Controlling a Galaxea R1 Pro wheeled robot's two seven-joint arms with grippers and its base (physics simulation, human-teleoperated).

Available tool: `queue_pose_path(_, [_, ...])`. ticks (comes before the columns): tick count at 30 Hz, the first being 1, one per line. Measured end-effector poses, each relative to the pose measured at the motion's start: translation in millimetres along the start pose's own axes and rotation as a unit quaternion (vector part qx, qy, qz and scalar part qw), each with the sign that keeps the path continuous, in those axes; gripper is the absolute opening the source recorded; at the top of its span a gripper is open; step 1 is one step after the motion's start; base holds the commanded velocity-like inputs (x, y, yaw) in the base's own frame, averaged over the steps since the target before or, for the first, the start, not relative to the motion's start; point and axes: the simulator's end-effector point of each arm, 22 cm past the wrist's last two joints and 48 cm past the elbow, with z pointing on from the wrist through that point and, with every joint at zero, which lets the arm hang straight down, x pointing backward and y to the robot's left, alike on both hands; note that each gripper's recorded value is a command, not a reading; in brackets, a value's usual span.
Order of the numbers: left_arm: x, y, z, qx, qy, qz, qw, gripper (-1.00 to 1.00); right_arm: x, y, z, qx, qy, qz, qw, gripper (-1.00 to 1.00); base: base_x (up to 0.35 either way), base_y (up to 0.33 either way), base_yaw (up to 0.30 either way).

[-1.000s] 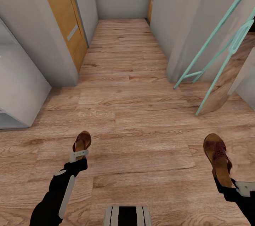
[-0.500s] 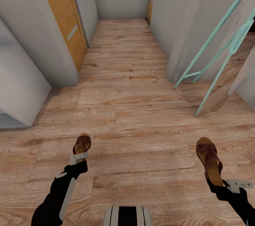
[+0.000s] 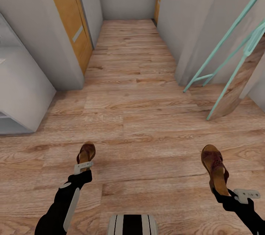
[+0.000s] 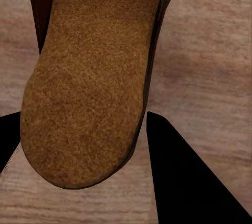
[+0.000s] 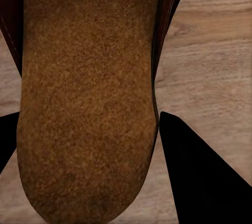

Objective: Pick up the two gym shoes and the two sandals from the corridor floor and place them onto the hallstand (shoe rack) in the corridor, making sure they are on the rack and not on the floor. Arrange them so the two gym shoes are next to each other and the two sandals are next to each other.

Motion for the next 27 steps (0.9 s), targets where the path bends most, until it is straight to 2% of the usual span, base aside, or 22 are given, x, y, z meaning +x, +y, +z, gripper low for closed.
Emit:
queue_pose_path(6, [-8.3,-2.0,0.1,0.001,-0.021,-0.003,0.9998,-1.00,1.5,-8.3,-2.9,0.008,-0.004,0.003,1.0000,-1.00,0.000,0.017,0.000])
queue_pose_path(9, [-8.4,-2.3,0.3,0.001,-0.023,-0.004,0.9997,-1.00,2.1,-12.4,-4.4,0.013,-0.005,0.006,0.9999,-1.00,0.000,0.040,0.000])
queue_pose_path(17, [7.2,-3.0,4.9,0.001,-0.007,-0.003,1.0000,-1.00,2.0,-8.9,-4.4,0.014,-0.007,0.006,0.9999,-1.00,0.000,0.191,0.000])
queue_pose_path(27, [11.5,-3.8,6.1,0.003,-0.003,-0.004,1.0000,-1.00,4.3,-3.6,-3.5,0.011,-0.006,0.006,0.9999,-1.00,0.000,0.265,0.000])
